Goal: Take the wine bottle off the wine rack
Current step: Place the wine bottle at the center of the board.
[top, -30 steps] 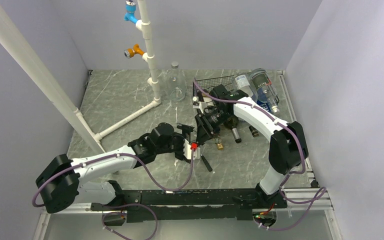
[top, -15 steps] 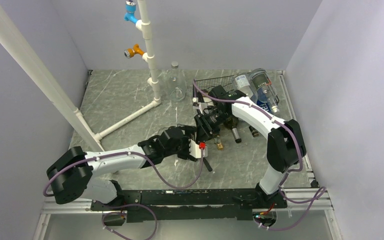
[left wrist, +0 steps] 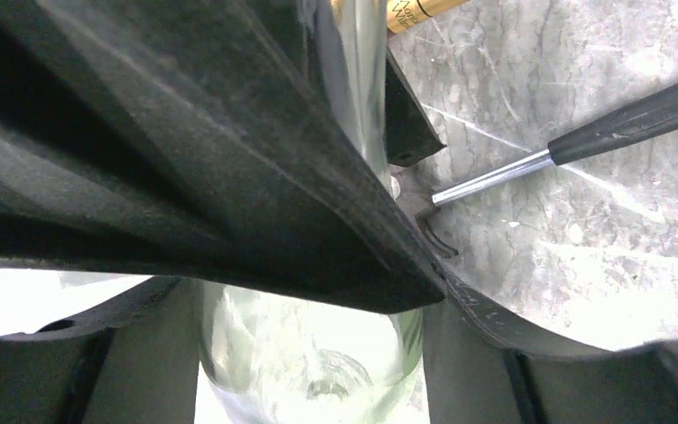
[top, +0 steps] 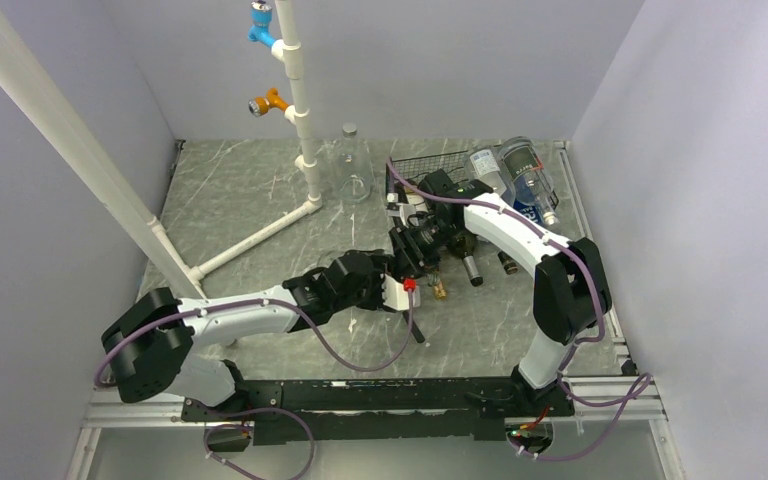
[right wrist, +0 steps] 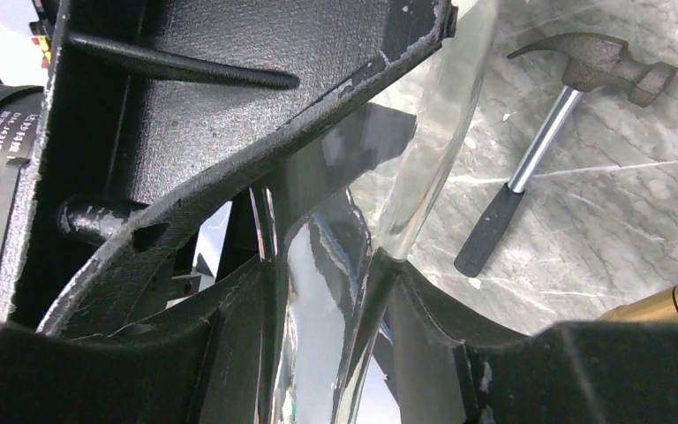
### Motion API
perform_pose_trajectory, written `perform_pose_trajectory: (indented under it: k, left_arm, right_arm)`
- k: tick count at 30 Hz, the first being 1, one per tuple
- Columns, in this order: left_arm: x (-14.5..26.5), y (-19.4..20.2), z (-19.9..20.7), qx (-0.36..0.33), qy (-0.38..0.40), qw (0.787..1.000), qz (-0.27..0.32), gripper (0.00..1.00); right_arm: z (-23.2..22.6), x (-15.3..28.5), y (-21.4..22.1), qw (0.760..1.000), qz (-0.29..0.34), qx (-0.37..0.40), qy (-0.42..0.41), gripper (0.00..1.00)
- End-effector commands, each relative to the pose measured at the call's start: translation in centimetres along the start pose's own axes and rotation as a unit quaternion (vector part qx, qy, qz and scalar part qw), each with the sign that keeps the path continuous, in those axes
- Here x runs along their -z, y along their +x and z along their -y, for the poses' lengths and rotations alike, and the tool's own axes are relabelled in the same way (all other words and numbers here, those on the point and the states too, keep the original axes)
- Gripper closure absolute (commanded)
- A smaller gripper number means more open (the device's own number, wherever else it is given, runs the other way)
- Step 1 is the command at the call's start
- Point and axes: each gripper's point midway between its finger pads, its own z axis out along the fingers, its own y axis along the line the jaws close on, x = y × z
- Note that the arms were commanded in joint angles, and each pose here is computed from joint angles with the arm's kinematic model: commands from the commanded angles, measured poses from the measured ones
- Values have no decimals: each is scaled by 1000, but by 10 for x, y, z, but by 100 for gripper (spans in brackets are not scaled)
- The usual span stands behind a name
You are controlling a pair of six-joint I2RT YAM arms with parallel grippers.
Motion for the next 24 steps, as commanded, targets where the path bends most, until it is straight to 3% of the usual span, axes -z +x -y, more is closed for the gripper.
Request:
perform_pose_trajectory:
  k: [1, 3, 7, 10, 16, 24]
  left_arm:
    - [-2, -22, -12, 17, -4, 1000, 25, 63]
    - [-2, -24, -12, 21, -3, 999, 27, 84]
    - [-1, -27, -13, 27, -2, 999, 33, 100]
    - [15, -42, -28, 38, -23, 997, 61, 100]
    - [-1, -32, -10, 51, 3, 998, 46, 100]
    - [1, -29, -7, 53, 1, 997, 49, 100]
  right_arm:
    - [-39, 12, -20, 994, 44, 74, -73, 88]
    - [-38, 12, -19, 994, 42, 73, -73, 84]
    - [-38, 11, -18, 994, 39, 72, -75, 69]
    - [-37, 10, -17, 994, 37, 72, -76, 57]
    - [-38, 11, -16, 994, 37, 73, -74, 35]
    - [-37, 13, -14, 994, 36, 77, -66, 19]
